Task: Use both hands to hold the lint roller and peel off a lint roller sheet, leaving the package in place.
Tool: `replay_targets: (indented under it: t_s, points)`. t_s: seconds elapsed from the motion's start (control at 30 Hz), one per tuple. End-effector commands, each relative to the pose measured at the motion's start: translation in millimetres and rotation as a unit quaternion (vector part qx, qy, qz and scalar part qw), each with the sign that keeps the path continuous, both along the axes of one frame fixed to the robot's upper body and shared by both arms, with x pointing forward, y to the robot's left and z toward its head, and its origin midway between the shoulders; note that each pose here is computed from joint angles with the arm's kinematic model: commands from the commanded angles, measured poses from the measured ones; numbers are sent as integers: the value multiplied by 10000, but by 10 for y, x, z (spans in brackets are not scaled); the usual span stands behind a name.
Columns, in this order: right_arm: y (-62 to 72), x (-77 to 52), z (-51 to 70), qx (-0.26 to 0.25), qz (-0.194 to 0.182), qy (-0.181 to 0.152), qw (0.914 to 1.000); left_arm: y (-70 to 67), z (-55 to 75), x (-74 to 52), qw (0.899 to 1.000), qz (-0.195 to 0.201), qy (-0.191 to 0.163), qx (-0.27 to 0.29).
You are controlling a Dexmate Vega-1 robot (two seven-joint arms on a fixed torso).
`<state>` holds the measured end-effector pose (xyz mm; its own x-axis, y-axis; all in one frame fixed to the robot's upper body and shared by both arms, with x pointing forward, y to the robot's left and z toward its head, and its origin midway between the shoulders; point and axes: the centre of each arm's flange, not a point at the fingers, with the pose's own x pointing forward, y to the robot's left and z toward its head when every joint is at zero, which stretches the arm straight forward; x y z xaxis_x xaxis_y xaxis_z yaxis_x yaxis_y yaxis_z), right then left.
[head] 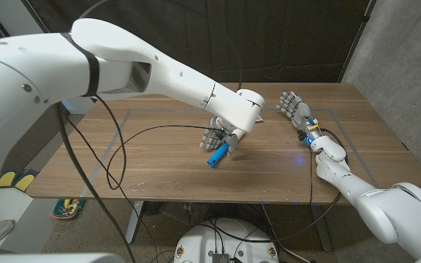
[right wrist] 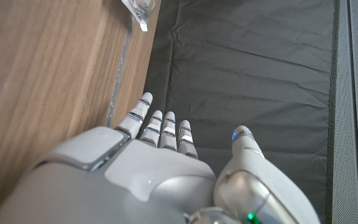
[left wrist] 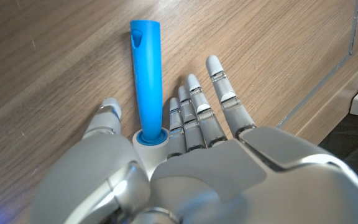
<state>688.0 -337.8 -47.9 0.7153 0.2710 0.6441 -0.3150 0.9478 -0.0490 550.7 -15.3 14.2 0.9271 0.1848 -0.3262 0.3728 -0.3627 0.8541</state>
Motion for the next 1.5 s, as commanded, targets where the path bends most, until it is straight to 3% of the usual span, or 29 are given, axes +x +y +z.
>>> replay_targets:
  t_s: [0.03,0.5,0.87,1.23,1.5]
  points:
    - [-63,35,-11,18,-10,34,10000,-118,-162,64,9996,211,-58,202]
    - [-57,116,7,125,-67,179,9997,-114,-244,116,9959,706,-92,564]
    - [6,174,86,63,-83,266,9996,-81,-270,156,9953,724,-308,562]
    - [18,174,122,-54,-222,219,9995,75,-477,334,9973,582,-445,10]
    - [22,168,138,-114,-302,179,9993,243,-643,413,9914,215,-828,-994]
